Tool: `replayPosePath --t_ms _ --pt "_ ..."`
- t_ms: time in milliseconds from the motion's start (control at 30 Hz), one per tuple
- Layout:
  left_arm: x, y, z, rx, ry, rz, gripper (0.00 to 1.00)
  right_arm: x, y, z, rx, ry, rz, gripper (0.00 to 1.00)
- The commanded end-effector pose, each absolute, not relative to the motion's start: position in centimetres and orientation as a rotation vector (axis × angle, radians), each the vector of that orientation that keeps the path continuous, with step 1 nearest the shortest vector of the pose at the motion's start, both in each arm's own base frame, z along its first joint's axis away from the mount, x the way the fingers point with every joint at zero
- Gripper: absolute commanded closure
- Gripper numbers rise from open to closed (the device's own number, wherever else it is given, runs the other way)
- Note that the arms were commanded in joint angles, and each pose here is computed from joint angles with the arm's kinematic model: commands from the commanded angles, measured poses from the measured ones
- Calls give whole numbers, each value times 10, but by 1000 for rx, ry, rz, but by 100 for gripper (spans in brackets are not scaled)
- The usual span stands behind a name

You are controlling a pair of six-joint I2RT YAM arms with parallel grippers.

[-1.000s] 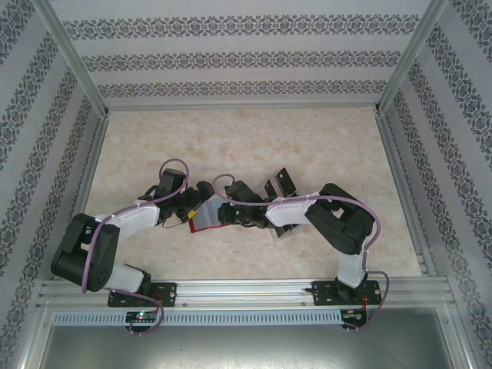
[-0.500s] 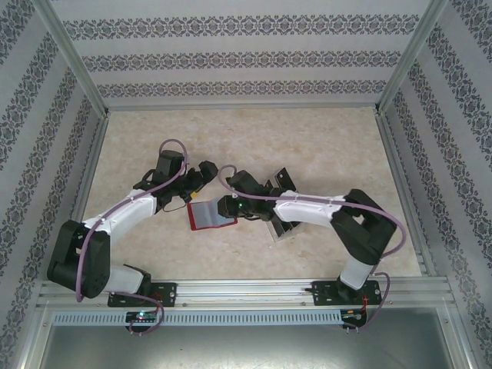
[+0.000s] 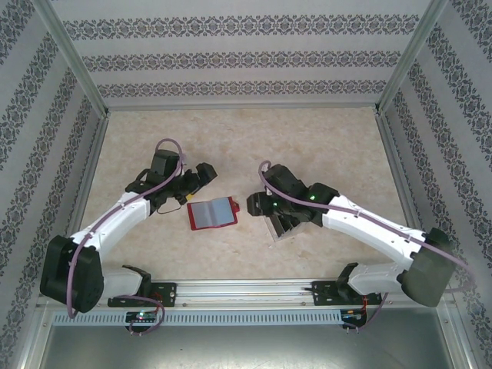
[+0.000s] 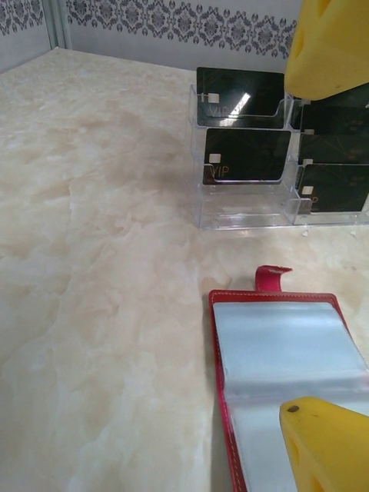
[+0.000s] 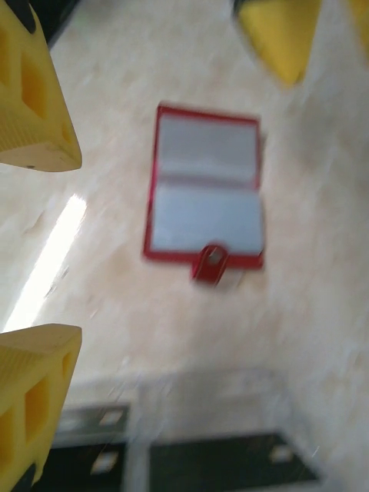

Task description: Put the credit cards into the card holder

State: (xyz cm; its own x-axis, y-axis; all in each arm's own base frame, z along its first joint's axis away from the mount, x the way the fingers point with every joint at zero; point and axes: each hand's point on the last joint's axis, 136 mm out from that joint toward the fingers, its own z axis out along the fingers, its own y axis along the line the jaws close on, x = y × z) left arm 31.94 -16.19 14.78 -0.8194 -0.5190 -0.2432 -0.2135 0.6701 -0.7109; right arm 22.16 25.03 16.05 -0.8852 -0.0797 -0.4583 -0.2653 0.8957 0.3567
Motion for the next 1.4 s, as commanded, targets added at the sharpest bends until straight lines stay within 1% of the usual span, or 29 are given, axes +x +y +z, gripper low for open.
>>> replayPosePath --t_ms 0,300,467,567,633,967,1133,1367 --pt "307 -148 146 -540 2496 -862 0 199 197 129 -314 2765 278 45" --pt "298 -143 131 -561 2525 -836 0 199 185 94 -368 2864 141 59" --pt "298 -143 130 -569 2521 -844 0 203 186 82 -391 2888 104 64" --pt "298 -144 130 -569 2520 -848 0 205 186 78 -392 2895 98 64" --pt "299 -144 129 -573 2517 -851 0 207 187 75 -397 2901 92 67" --pt "301 -146 128 -573 2514 -859 0 214 186 64 -410 2917 47 69" --pt "302 -146 128 -575 2513 -863 0 216 189 62 -426 2924 50 71" --pt "303 -147 128 -582 2509 -869 0 217 189 79 -419 2887 57 72"
